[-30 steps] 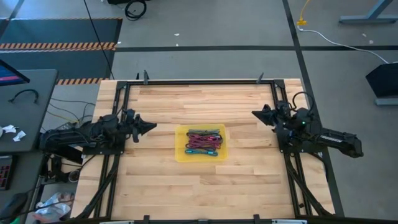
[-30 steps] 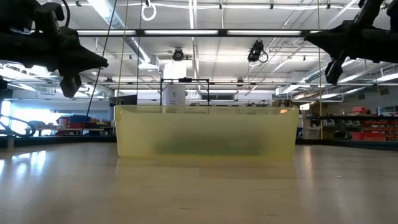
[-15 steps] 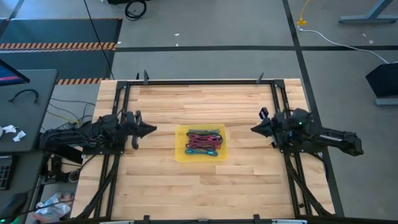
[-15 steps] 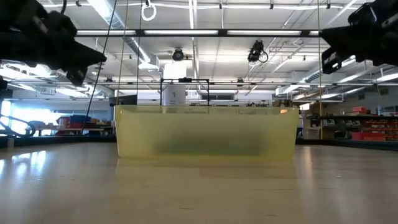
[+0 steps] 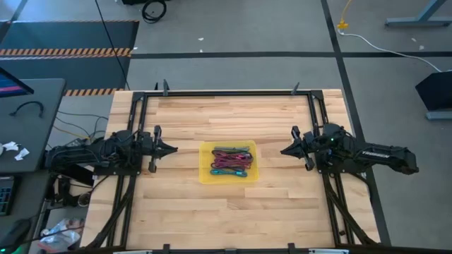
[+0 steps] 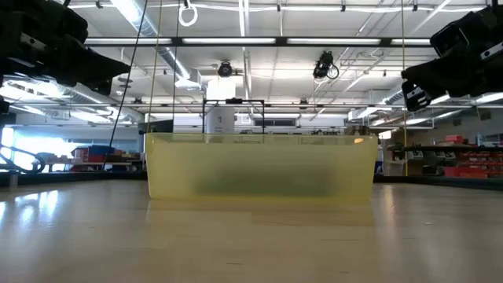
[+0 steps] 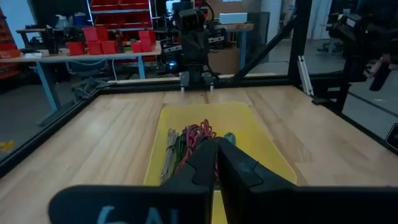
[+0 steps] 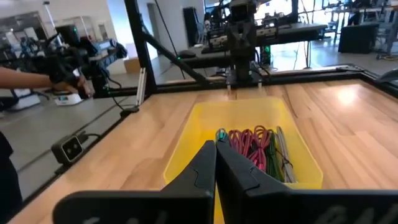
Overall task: Pick and place USB-C Cables
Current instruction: Return to Home Position
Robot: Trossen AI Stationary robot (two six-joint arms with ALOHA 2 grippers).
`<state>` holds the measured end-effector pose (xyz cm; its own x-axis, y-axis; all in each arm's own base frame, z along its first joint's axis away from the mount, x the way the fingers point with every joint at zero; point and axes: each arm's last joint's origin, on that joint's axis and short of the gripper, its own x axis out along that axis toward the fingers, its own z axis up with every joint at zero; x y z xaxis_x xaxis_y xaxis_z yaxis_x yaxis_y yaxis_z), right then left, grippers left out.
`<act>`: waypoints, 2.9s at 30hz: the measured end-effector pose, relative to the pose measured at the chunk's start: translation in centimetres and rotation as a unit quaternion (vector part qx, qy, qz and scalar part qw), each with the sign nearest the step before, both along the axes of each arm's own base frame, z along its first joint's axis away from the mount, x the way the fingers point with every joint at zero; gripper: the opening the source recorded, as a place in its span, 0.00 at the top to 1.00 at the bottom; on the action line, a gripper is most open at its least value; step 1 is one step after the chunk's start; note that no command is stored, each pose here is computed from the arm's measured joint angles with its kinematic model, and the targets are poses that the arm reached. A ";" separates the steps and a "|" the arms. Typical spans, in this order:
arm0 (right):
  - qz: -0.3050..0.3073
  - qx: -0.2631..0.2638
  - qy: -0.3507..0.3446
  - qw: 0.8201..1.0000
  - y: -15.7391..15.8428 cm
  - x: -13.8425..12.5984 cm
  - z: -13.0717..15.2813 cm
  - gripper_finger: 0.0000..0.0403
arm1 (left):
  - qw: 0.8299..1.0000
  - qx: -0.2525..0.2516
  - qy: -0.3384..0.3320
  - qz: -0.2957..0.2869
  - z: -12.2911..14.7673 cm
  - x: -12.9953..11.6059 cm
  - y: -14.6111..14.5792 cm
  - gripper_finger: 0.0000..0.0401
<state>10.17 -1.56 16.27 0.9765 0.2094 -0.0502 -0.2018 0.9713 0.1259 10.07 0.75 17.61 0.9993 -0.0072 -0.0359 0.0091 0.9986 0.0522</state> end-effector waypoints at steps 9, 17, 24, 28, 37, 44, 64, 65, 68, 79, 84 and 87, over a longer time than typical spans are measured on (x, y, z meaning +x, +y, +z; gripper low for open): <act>0.001 -0.004 0.011 1.000 0.0 0.2 -0.2 0.97 | 1.000 0.000 0.000 0.000 0.0 0.0 0.0 0.95; 0.012 -0.027 0.002 1.000 0.0 0.1 -0.1 0.97 | 1.000 -0.022 0.000 0.001 0.0 0.0 0.0 0.95; 0.015 -0.055 -0.004 0.998 0.0 0.1 -0.1 0.97 | 1.000 -0.023 0.000 0.001 0.0 0.0 0.0 0.95; 0.016 -0.070 -0.006 0.997 0.0 0.1 -0.2 0.97 | 1.000 -0.023 0.000 0.001 0.0 0.0 0.0 0.94; 0.015 -0.067 -0.006 0.998 0.0 0.1 -0.2 0.97 | 1.000 -0.023 0.000 0.001 0.0 0.0 0.0 0.95; 0.015 -0.066 -0.006 0.998 0.0 0.1 -0.2 0.97 | 1.000 -0.023 0.000 0.001 0.0 0.0 0.0 0.95; 0.015 -0.066 -0.005 0.998 0.0 0.1 -0.2 0.97 | 1.000 -0.023 0.000 0.001 0.0 0.0 0.0 0.94; 0.015 -0.066 -0.005 0.998 0.0 0.1 -0.2 0.97 | 1.000 -0.023 0.000 0.001 0.0 0.0 0.0 0.94; 0.015 -0.066 -0.005 0.998 0.0 0.1 -0.2 0.97 | 1.000 -0.023 0.000 0.001 0.0 0.0 0.0 0.94; 0.015 -0.066 -0.005 0.998 0.0 0.1 -0.2 0.97 | 1.000 -0.023 0.000 0.001 0.0 0.0 0.0 0.94; 0.015 -0.066 -0.005 0.998 0.0 0.1 -0.2 0.97 | 1.000 -0.023 0.000 0.001 0.0 0.0 0.0 0.94; 0.015 -0.066 -0.005 0.998 0.0 0.1 -0.2 0.97 | 1.000 -0.023 0.000 0.001 0.0 0.0 0.0 0.94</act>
